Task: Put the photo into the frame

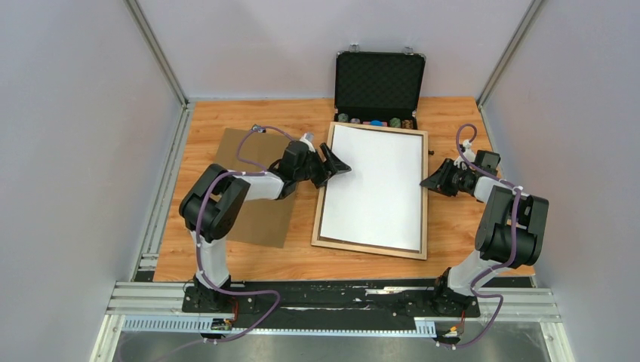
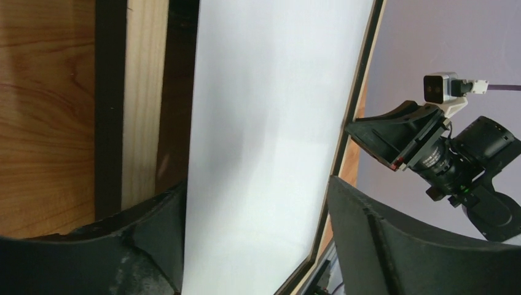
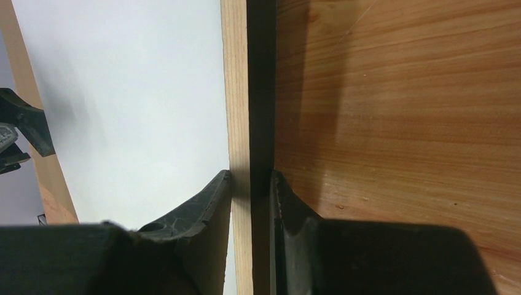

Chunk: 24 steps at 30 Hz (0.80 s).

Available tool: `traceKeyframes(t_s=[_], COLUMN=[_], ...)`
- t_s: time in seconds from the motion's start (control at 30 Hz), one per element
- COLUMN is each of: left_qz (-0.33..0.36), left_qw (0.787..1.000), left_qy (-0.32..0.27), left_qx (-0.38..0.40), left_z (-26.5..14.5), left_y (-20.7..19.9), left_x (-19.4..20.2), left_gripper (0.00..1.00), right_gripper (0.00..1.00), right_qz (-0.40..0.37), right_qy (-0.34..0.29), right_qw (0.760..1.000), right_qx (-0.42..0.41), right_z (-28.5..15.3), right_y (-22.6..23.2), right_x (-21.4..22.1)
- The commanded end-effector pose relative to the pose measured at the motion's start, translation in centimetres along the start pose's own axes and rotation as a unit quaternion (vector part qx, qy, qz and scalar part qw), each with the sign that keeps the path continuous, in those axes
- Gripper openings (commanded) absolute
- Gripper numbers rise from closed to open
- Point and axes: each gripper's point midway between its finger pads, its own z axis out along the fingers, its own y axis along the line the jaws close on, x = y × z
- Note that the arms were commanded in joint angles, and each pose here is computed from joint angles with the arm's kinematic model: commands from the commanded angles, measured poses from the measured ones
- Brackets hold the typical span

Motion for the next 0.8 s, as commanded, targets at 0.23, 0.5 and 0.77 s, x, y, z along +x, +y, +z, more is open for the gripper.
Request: traceKeyframes(t_s=[0.23,0.5,0.77], left_qz=[0.036,0.054,0.077], left_qw=[0.999,0.998,0.996], left_qy=[-0.004,-0.017,-0.03], left_qx=[-0.019,-0.025,-0.037], left_z=[-1.2,-2.3,-4.3], left_y=[-1.5,-2.4,-3.8], left_x=[-0.8,-1.5,-2.4], left_gripper=[0.98,1.0,1.0], right_gripper=[0.11,0.12,0.14], right_qz=[0.009,0.008,0.002], right_qy=[0.015,0.014,0.008], right_qw=[1.0,1.0,1.0], right_qx=[-0.012,-0.011,-0.011], right_z=[0.1,0.1,-0.2], right_y=[0.5,0.5,0.7], right_x=[1.1,1.0,0.7])
